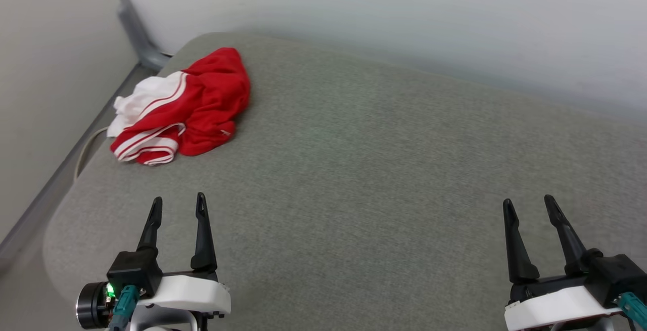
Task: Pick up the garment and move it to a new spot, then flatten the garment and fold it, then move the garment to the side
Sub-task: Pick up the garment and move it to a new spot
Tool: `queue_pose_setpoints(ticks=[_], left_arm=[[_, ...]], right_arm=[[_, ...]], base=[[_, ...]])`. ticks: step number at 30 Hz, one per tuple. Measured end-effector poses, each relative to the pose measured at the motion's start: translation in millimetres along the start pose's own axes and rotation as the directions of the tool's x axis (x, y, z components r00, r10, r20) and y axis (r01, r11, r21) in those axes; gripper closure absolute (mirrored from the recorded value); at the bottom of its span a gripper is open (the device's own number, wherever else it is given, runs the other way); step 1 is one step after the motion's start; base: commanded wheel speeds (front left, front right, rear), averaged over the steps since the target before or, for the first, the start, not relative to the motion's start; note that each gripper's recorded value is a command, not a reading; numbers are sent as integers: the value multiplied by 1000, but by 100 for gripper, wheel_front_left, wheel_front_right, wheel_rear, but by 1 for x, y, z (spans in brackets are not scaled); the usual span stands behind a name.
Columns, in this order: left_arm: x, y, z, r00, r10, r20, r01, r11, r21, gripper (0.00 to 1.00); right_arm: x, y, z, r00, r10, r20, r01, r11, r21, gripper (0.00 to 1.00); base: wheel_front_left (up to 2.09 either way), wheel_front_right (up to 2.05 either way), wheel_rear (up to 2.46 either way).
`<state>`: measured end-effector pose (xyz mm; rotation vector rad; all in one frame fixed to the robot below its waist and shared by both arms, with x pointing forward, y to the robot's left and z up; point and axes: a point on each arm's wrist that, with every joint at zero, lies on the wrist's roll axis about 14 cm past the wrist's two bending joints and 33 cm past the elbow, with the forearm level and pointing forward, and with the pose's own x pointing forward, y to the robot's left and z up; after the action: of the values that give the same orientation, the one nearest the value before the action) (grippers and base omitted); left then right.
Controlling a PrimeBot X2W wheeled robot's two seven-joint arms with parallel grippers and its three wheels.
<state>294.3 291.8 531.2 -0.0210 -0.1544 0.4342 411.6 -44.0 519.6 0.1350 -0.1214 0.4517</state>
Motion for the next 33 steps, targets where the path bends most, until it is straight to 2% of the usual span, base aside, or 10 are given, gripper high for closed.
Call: queue_pose_setpoints(ticks=[12,23,33], left_arm=[[-20,43,5,991,135,1,-135,991,-3,0],[-21,50,3,988,153,-7,-153,988,-5,0],[46,46,48,985,99,143,-99,995,-7,0]], right_arm=[[19,35,-9,994,110,-12,-110,994,21,0],[21,41,-11,992,128,-17,-128,992,19,0],[32,25,-16,995,100,-7,-100,995,-15,0]], base=[[0,0,0],[0,0,0],[0,0,0]])
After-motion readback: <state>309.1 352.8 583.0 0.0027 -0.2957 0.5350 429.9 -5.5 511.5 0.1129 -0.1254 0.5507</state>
